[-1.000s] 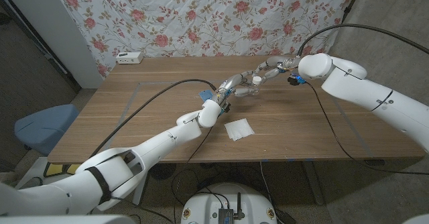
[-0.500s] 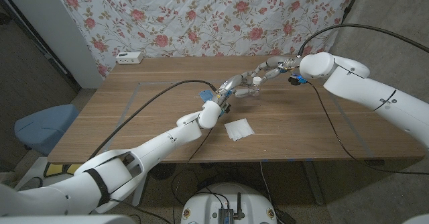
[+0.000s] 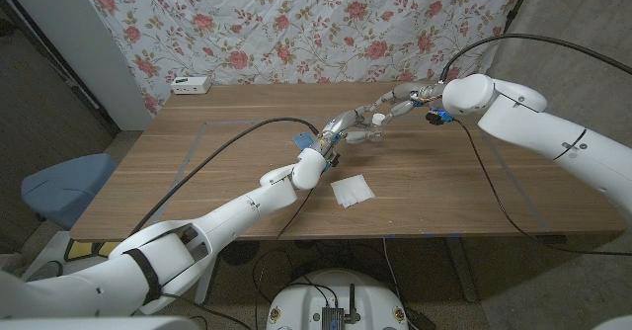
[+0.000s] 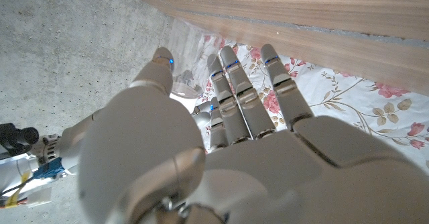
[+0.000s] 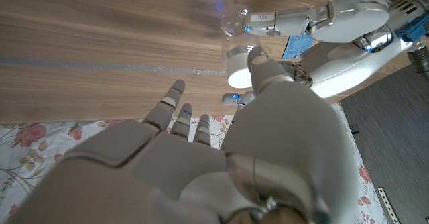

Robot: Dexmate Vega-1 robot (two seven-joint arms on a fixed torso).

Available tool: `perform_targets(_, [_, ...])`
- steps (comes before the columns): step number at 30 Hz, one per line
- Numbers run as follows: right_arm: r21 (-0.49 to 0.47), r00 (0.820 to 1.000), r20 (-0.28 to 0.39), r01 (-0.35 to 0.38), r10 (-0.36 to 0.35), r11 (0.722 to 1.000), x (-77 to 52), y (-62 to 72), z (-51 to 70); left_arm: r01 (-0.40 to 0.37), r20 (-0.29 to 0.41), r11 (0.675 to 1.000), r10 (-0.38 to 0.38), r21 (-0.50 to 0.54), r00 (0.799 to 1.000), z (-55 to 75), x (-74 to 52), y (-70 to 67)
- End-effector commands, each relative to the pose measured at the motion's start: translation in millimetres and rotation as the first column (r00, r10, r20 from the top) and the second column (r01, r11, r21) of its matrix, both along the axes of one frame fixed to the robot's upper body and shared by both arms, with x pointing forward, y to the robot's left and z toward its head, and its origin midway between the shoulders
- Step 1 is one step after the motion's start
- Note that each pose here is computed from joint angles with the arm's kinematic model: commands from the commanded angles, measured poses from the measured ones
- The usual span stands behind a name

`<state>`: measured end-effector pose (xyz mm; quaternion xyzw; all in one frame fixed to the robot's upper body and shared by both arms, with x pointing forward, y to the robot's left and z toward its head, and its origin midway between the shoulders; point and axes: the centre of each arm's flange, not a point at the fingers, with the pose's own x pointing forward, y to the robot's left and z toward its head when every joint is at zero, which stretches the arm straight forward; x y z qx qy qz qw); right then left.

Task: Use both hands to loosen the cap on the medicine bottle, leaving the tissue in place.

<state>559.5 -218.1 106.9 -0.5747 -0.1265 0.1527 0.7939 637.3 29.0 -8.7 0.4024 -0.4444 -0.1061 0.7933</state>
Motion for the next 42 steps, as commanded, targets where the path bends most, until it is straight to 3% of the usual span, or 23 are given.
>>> perform_targets(1, [0.005, 1.000, -0.011, -0.005, 0.005, 1.000, -0.2, -0.6, 0.3, 0.004, 0.006, 1.000, -0.004, 0.004, 1.000, 1.1, -1.2, 0.3])
perform_targets(42, [-0.009, 0.998, 0.009, 0.059, -0.058, 0.998, -7.2, 3.5, -3.5, 0.002, 0.020, 1.000, -0.002, -0.004, 1.000, -3.3, -8.6, 2.7])
